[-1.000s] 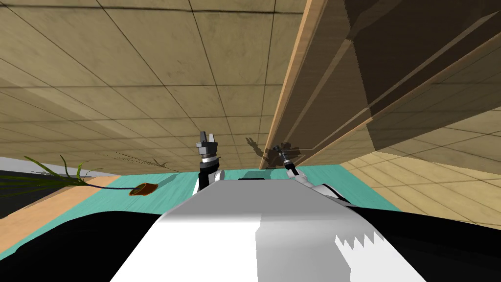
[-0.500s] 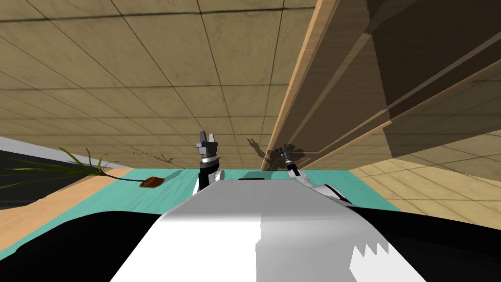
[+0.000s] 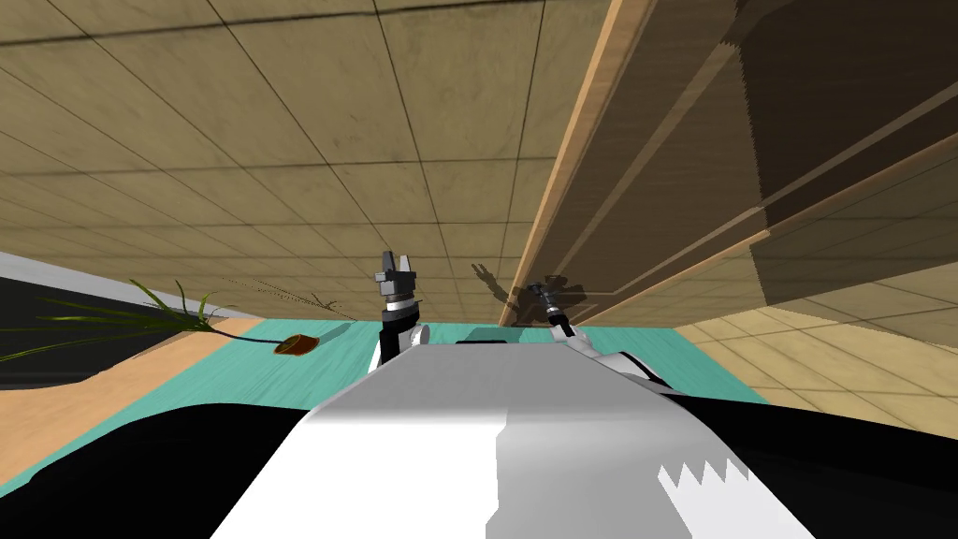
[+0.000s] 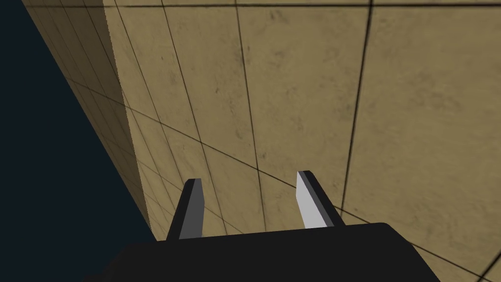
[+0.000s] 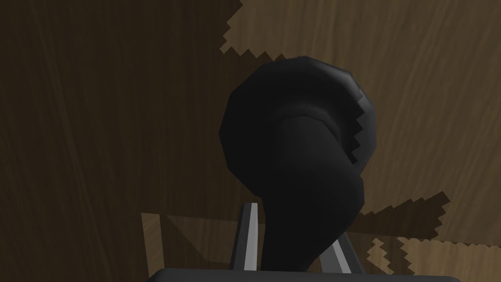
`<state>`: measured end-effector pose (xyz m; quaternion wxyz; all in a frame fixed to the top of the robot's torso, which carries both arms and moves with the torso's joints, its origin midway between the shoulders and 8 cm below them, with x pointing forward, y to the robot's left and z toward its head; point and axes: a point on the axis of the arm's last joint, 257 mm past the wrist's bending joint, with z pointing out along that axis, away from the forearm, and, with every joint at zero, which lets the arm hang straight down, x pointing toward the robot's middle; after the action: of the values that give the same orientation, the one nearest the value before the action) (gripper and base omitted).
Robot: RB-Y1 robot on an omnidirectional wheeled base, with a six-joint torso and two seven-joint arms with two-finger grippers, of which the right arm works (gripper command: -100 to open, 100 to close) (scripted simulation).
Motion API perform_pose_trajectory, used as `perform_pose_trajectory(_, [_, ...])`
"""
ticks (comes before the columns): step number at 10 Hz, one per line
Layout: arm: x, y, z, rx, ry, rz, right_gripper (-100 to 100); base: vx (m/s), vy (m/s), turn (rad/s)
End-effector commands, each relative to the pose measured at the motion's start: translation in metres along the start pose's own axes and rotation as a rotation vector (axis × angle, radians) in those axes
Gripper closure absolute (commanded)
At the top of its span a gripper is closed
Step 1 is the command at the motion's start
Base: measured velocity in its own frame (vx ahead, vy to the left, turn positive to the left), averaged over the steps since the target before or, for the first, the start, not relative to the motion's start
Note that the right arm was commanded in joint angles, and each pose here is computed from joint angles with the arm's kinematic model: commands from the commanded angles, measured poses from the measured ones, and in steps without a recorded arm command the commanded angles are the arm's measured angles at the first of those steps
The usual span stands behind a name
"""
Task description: Pull the door open
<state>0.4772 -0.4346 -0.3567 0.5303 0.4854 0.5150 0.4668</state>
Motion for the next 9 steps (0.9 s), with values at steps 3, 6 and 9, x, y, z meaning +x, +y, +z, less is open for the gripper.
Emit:
perform_pose_trajectory(3, [0.001, 0.002, 0.0009, -0.004, 0.002, -0.002, 100, 0.0, 0.0, 0.0])
perform_pose_trajectory(6, [0.001, 0.001, -0.0104, -0.009, 0.045, -0.006, 100, -0.145, -0.054, 0.088])
perform_pose_trajectory(9, [0.003, 0.002, -0.0212, -0.014, 0.091, -0.009, 100, -0.177, -0.065, 0.072])
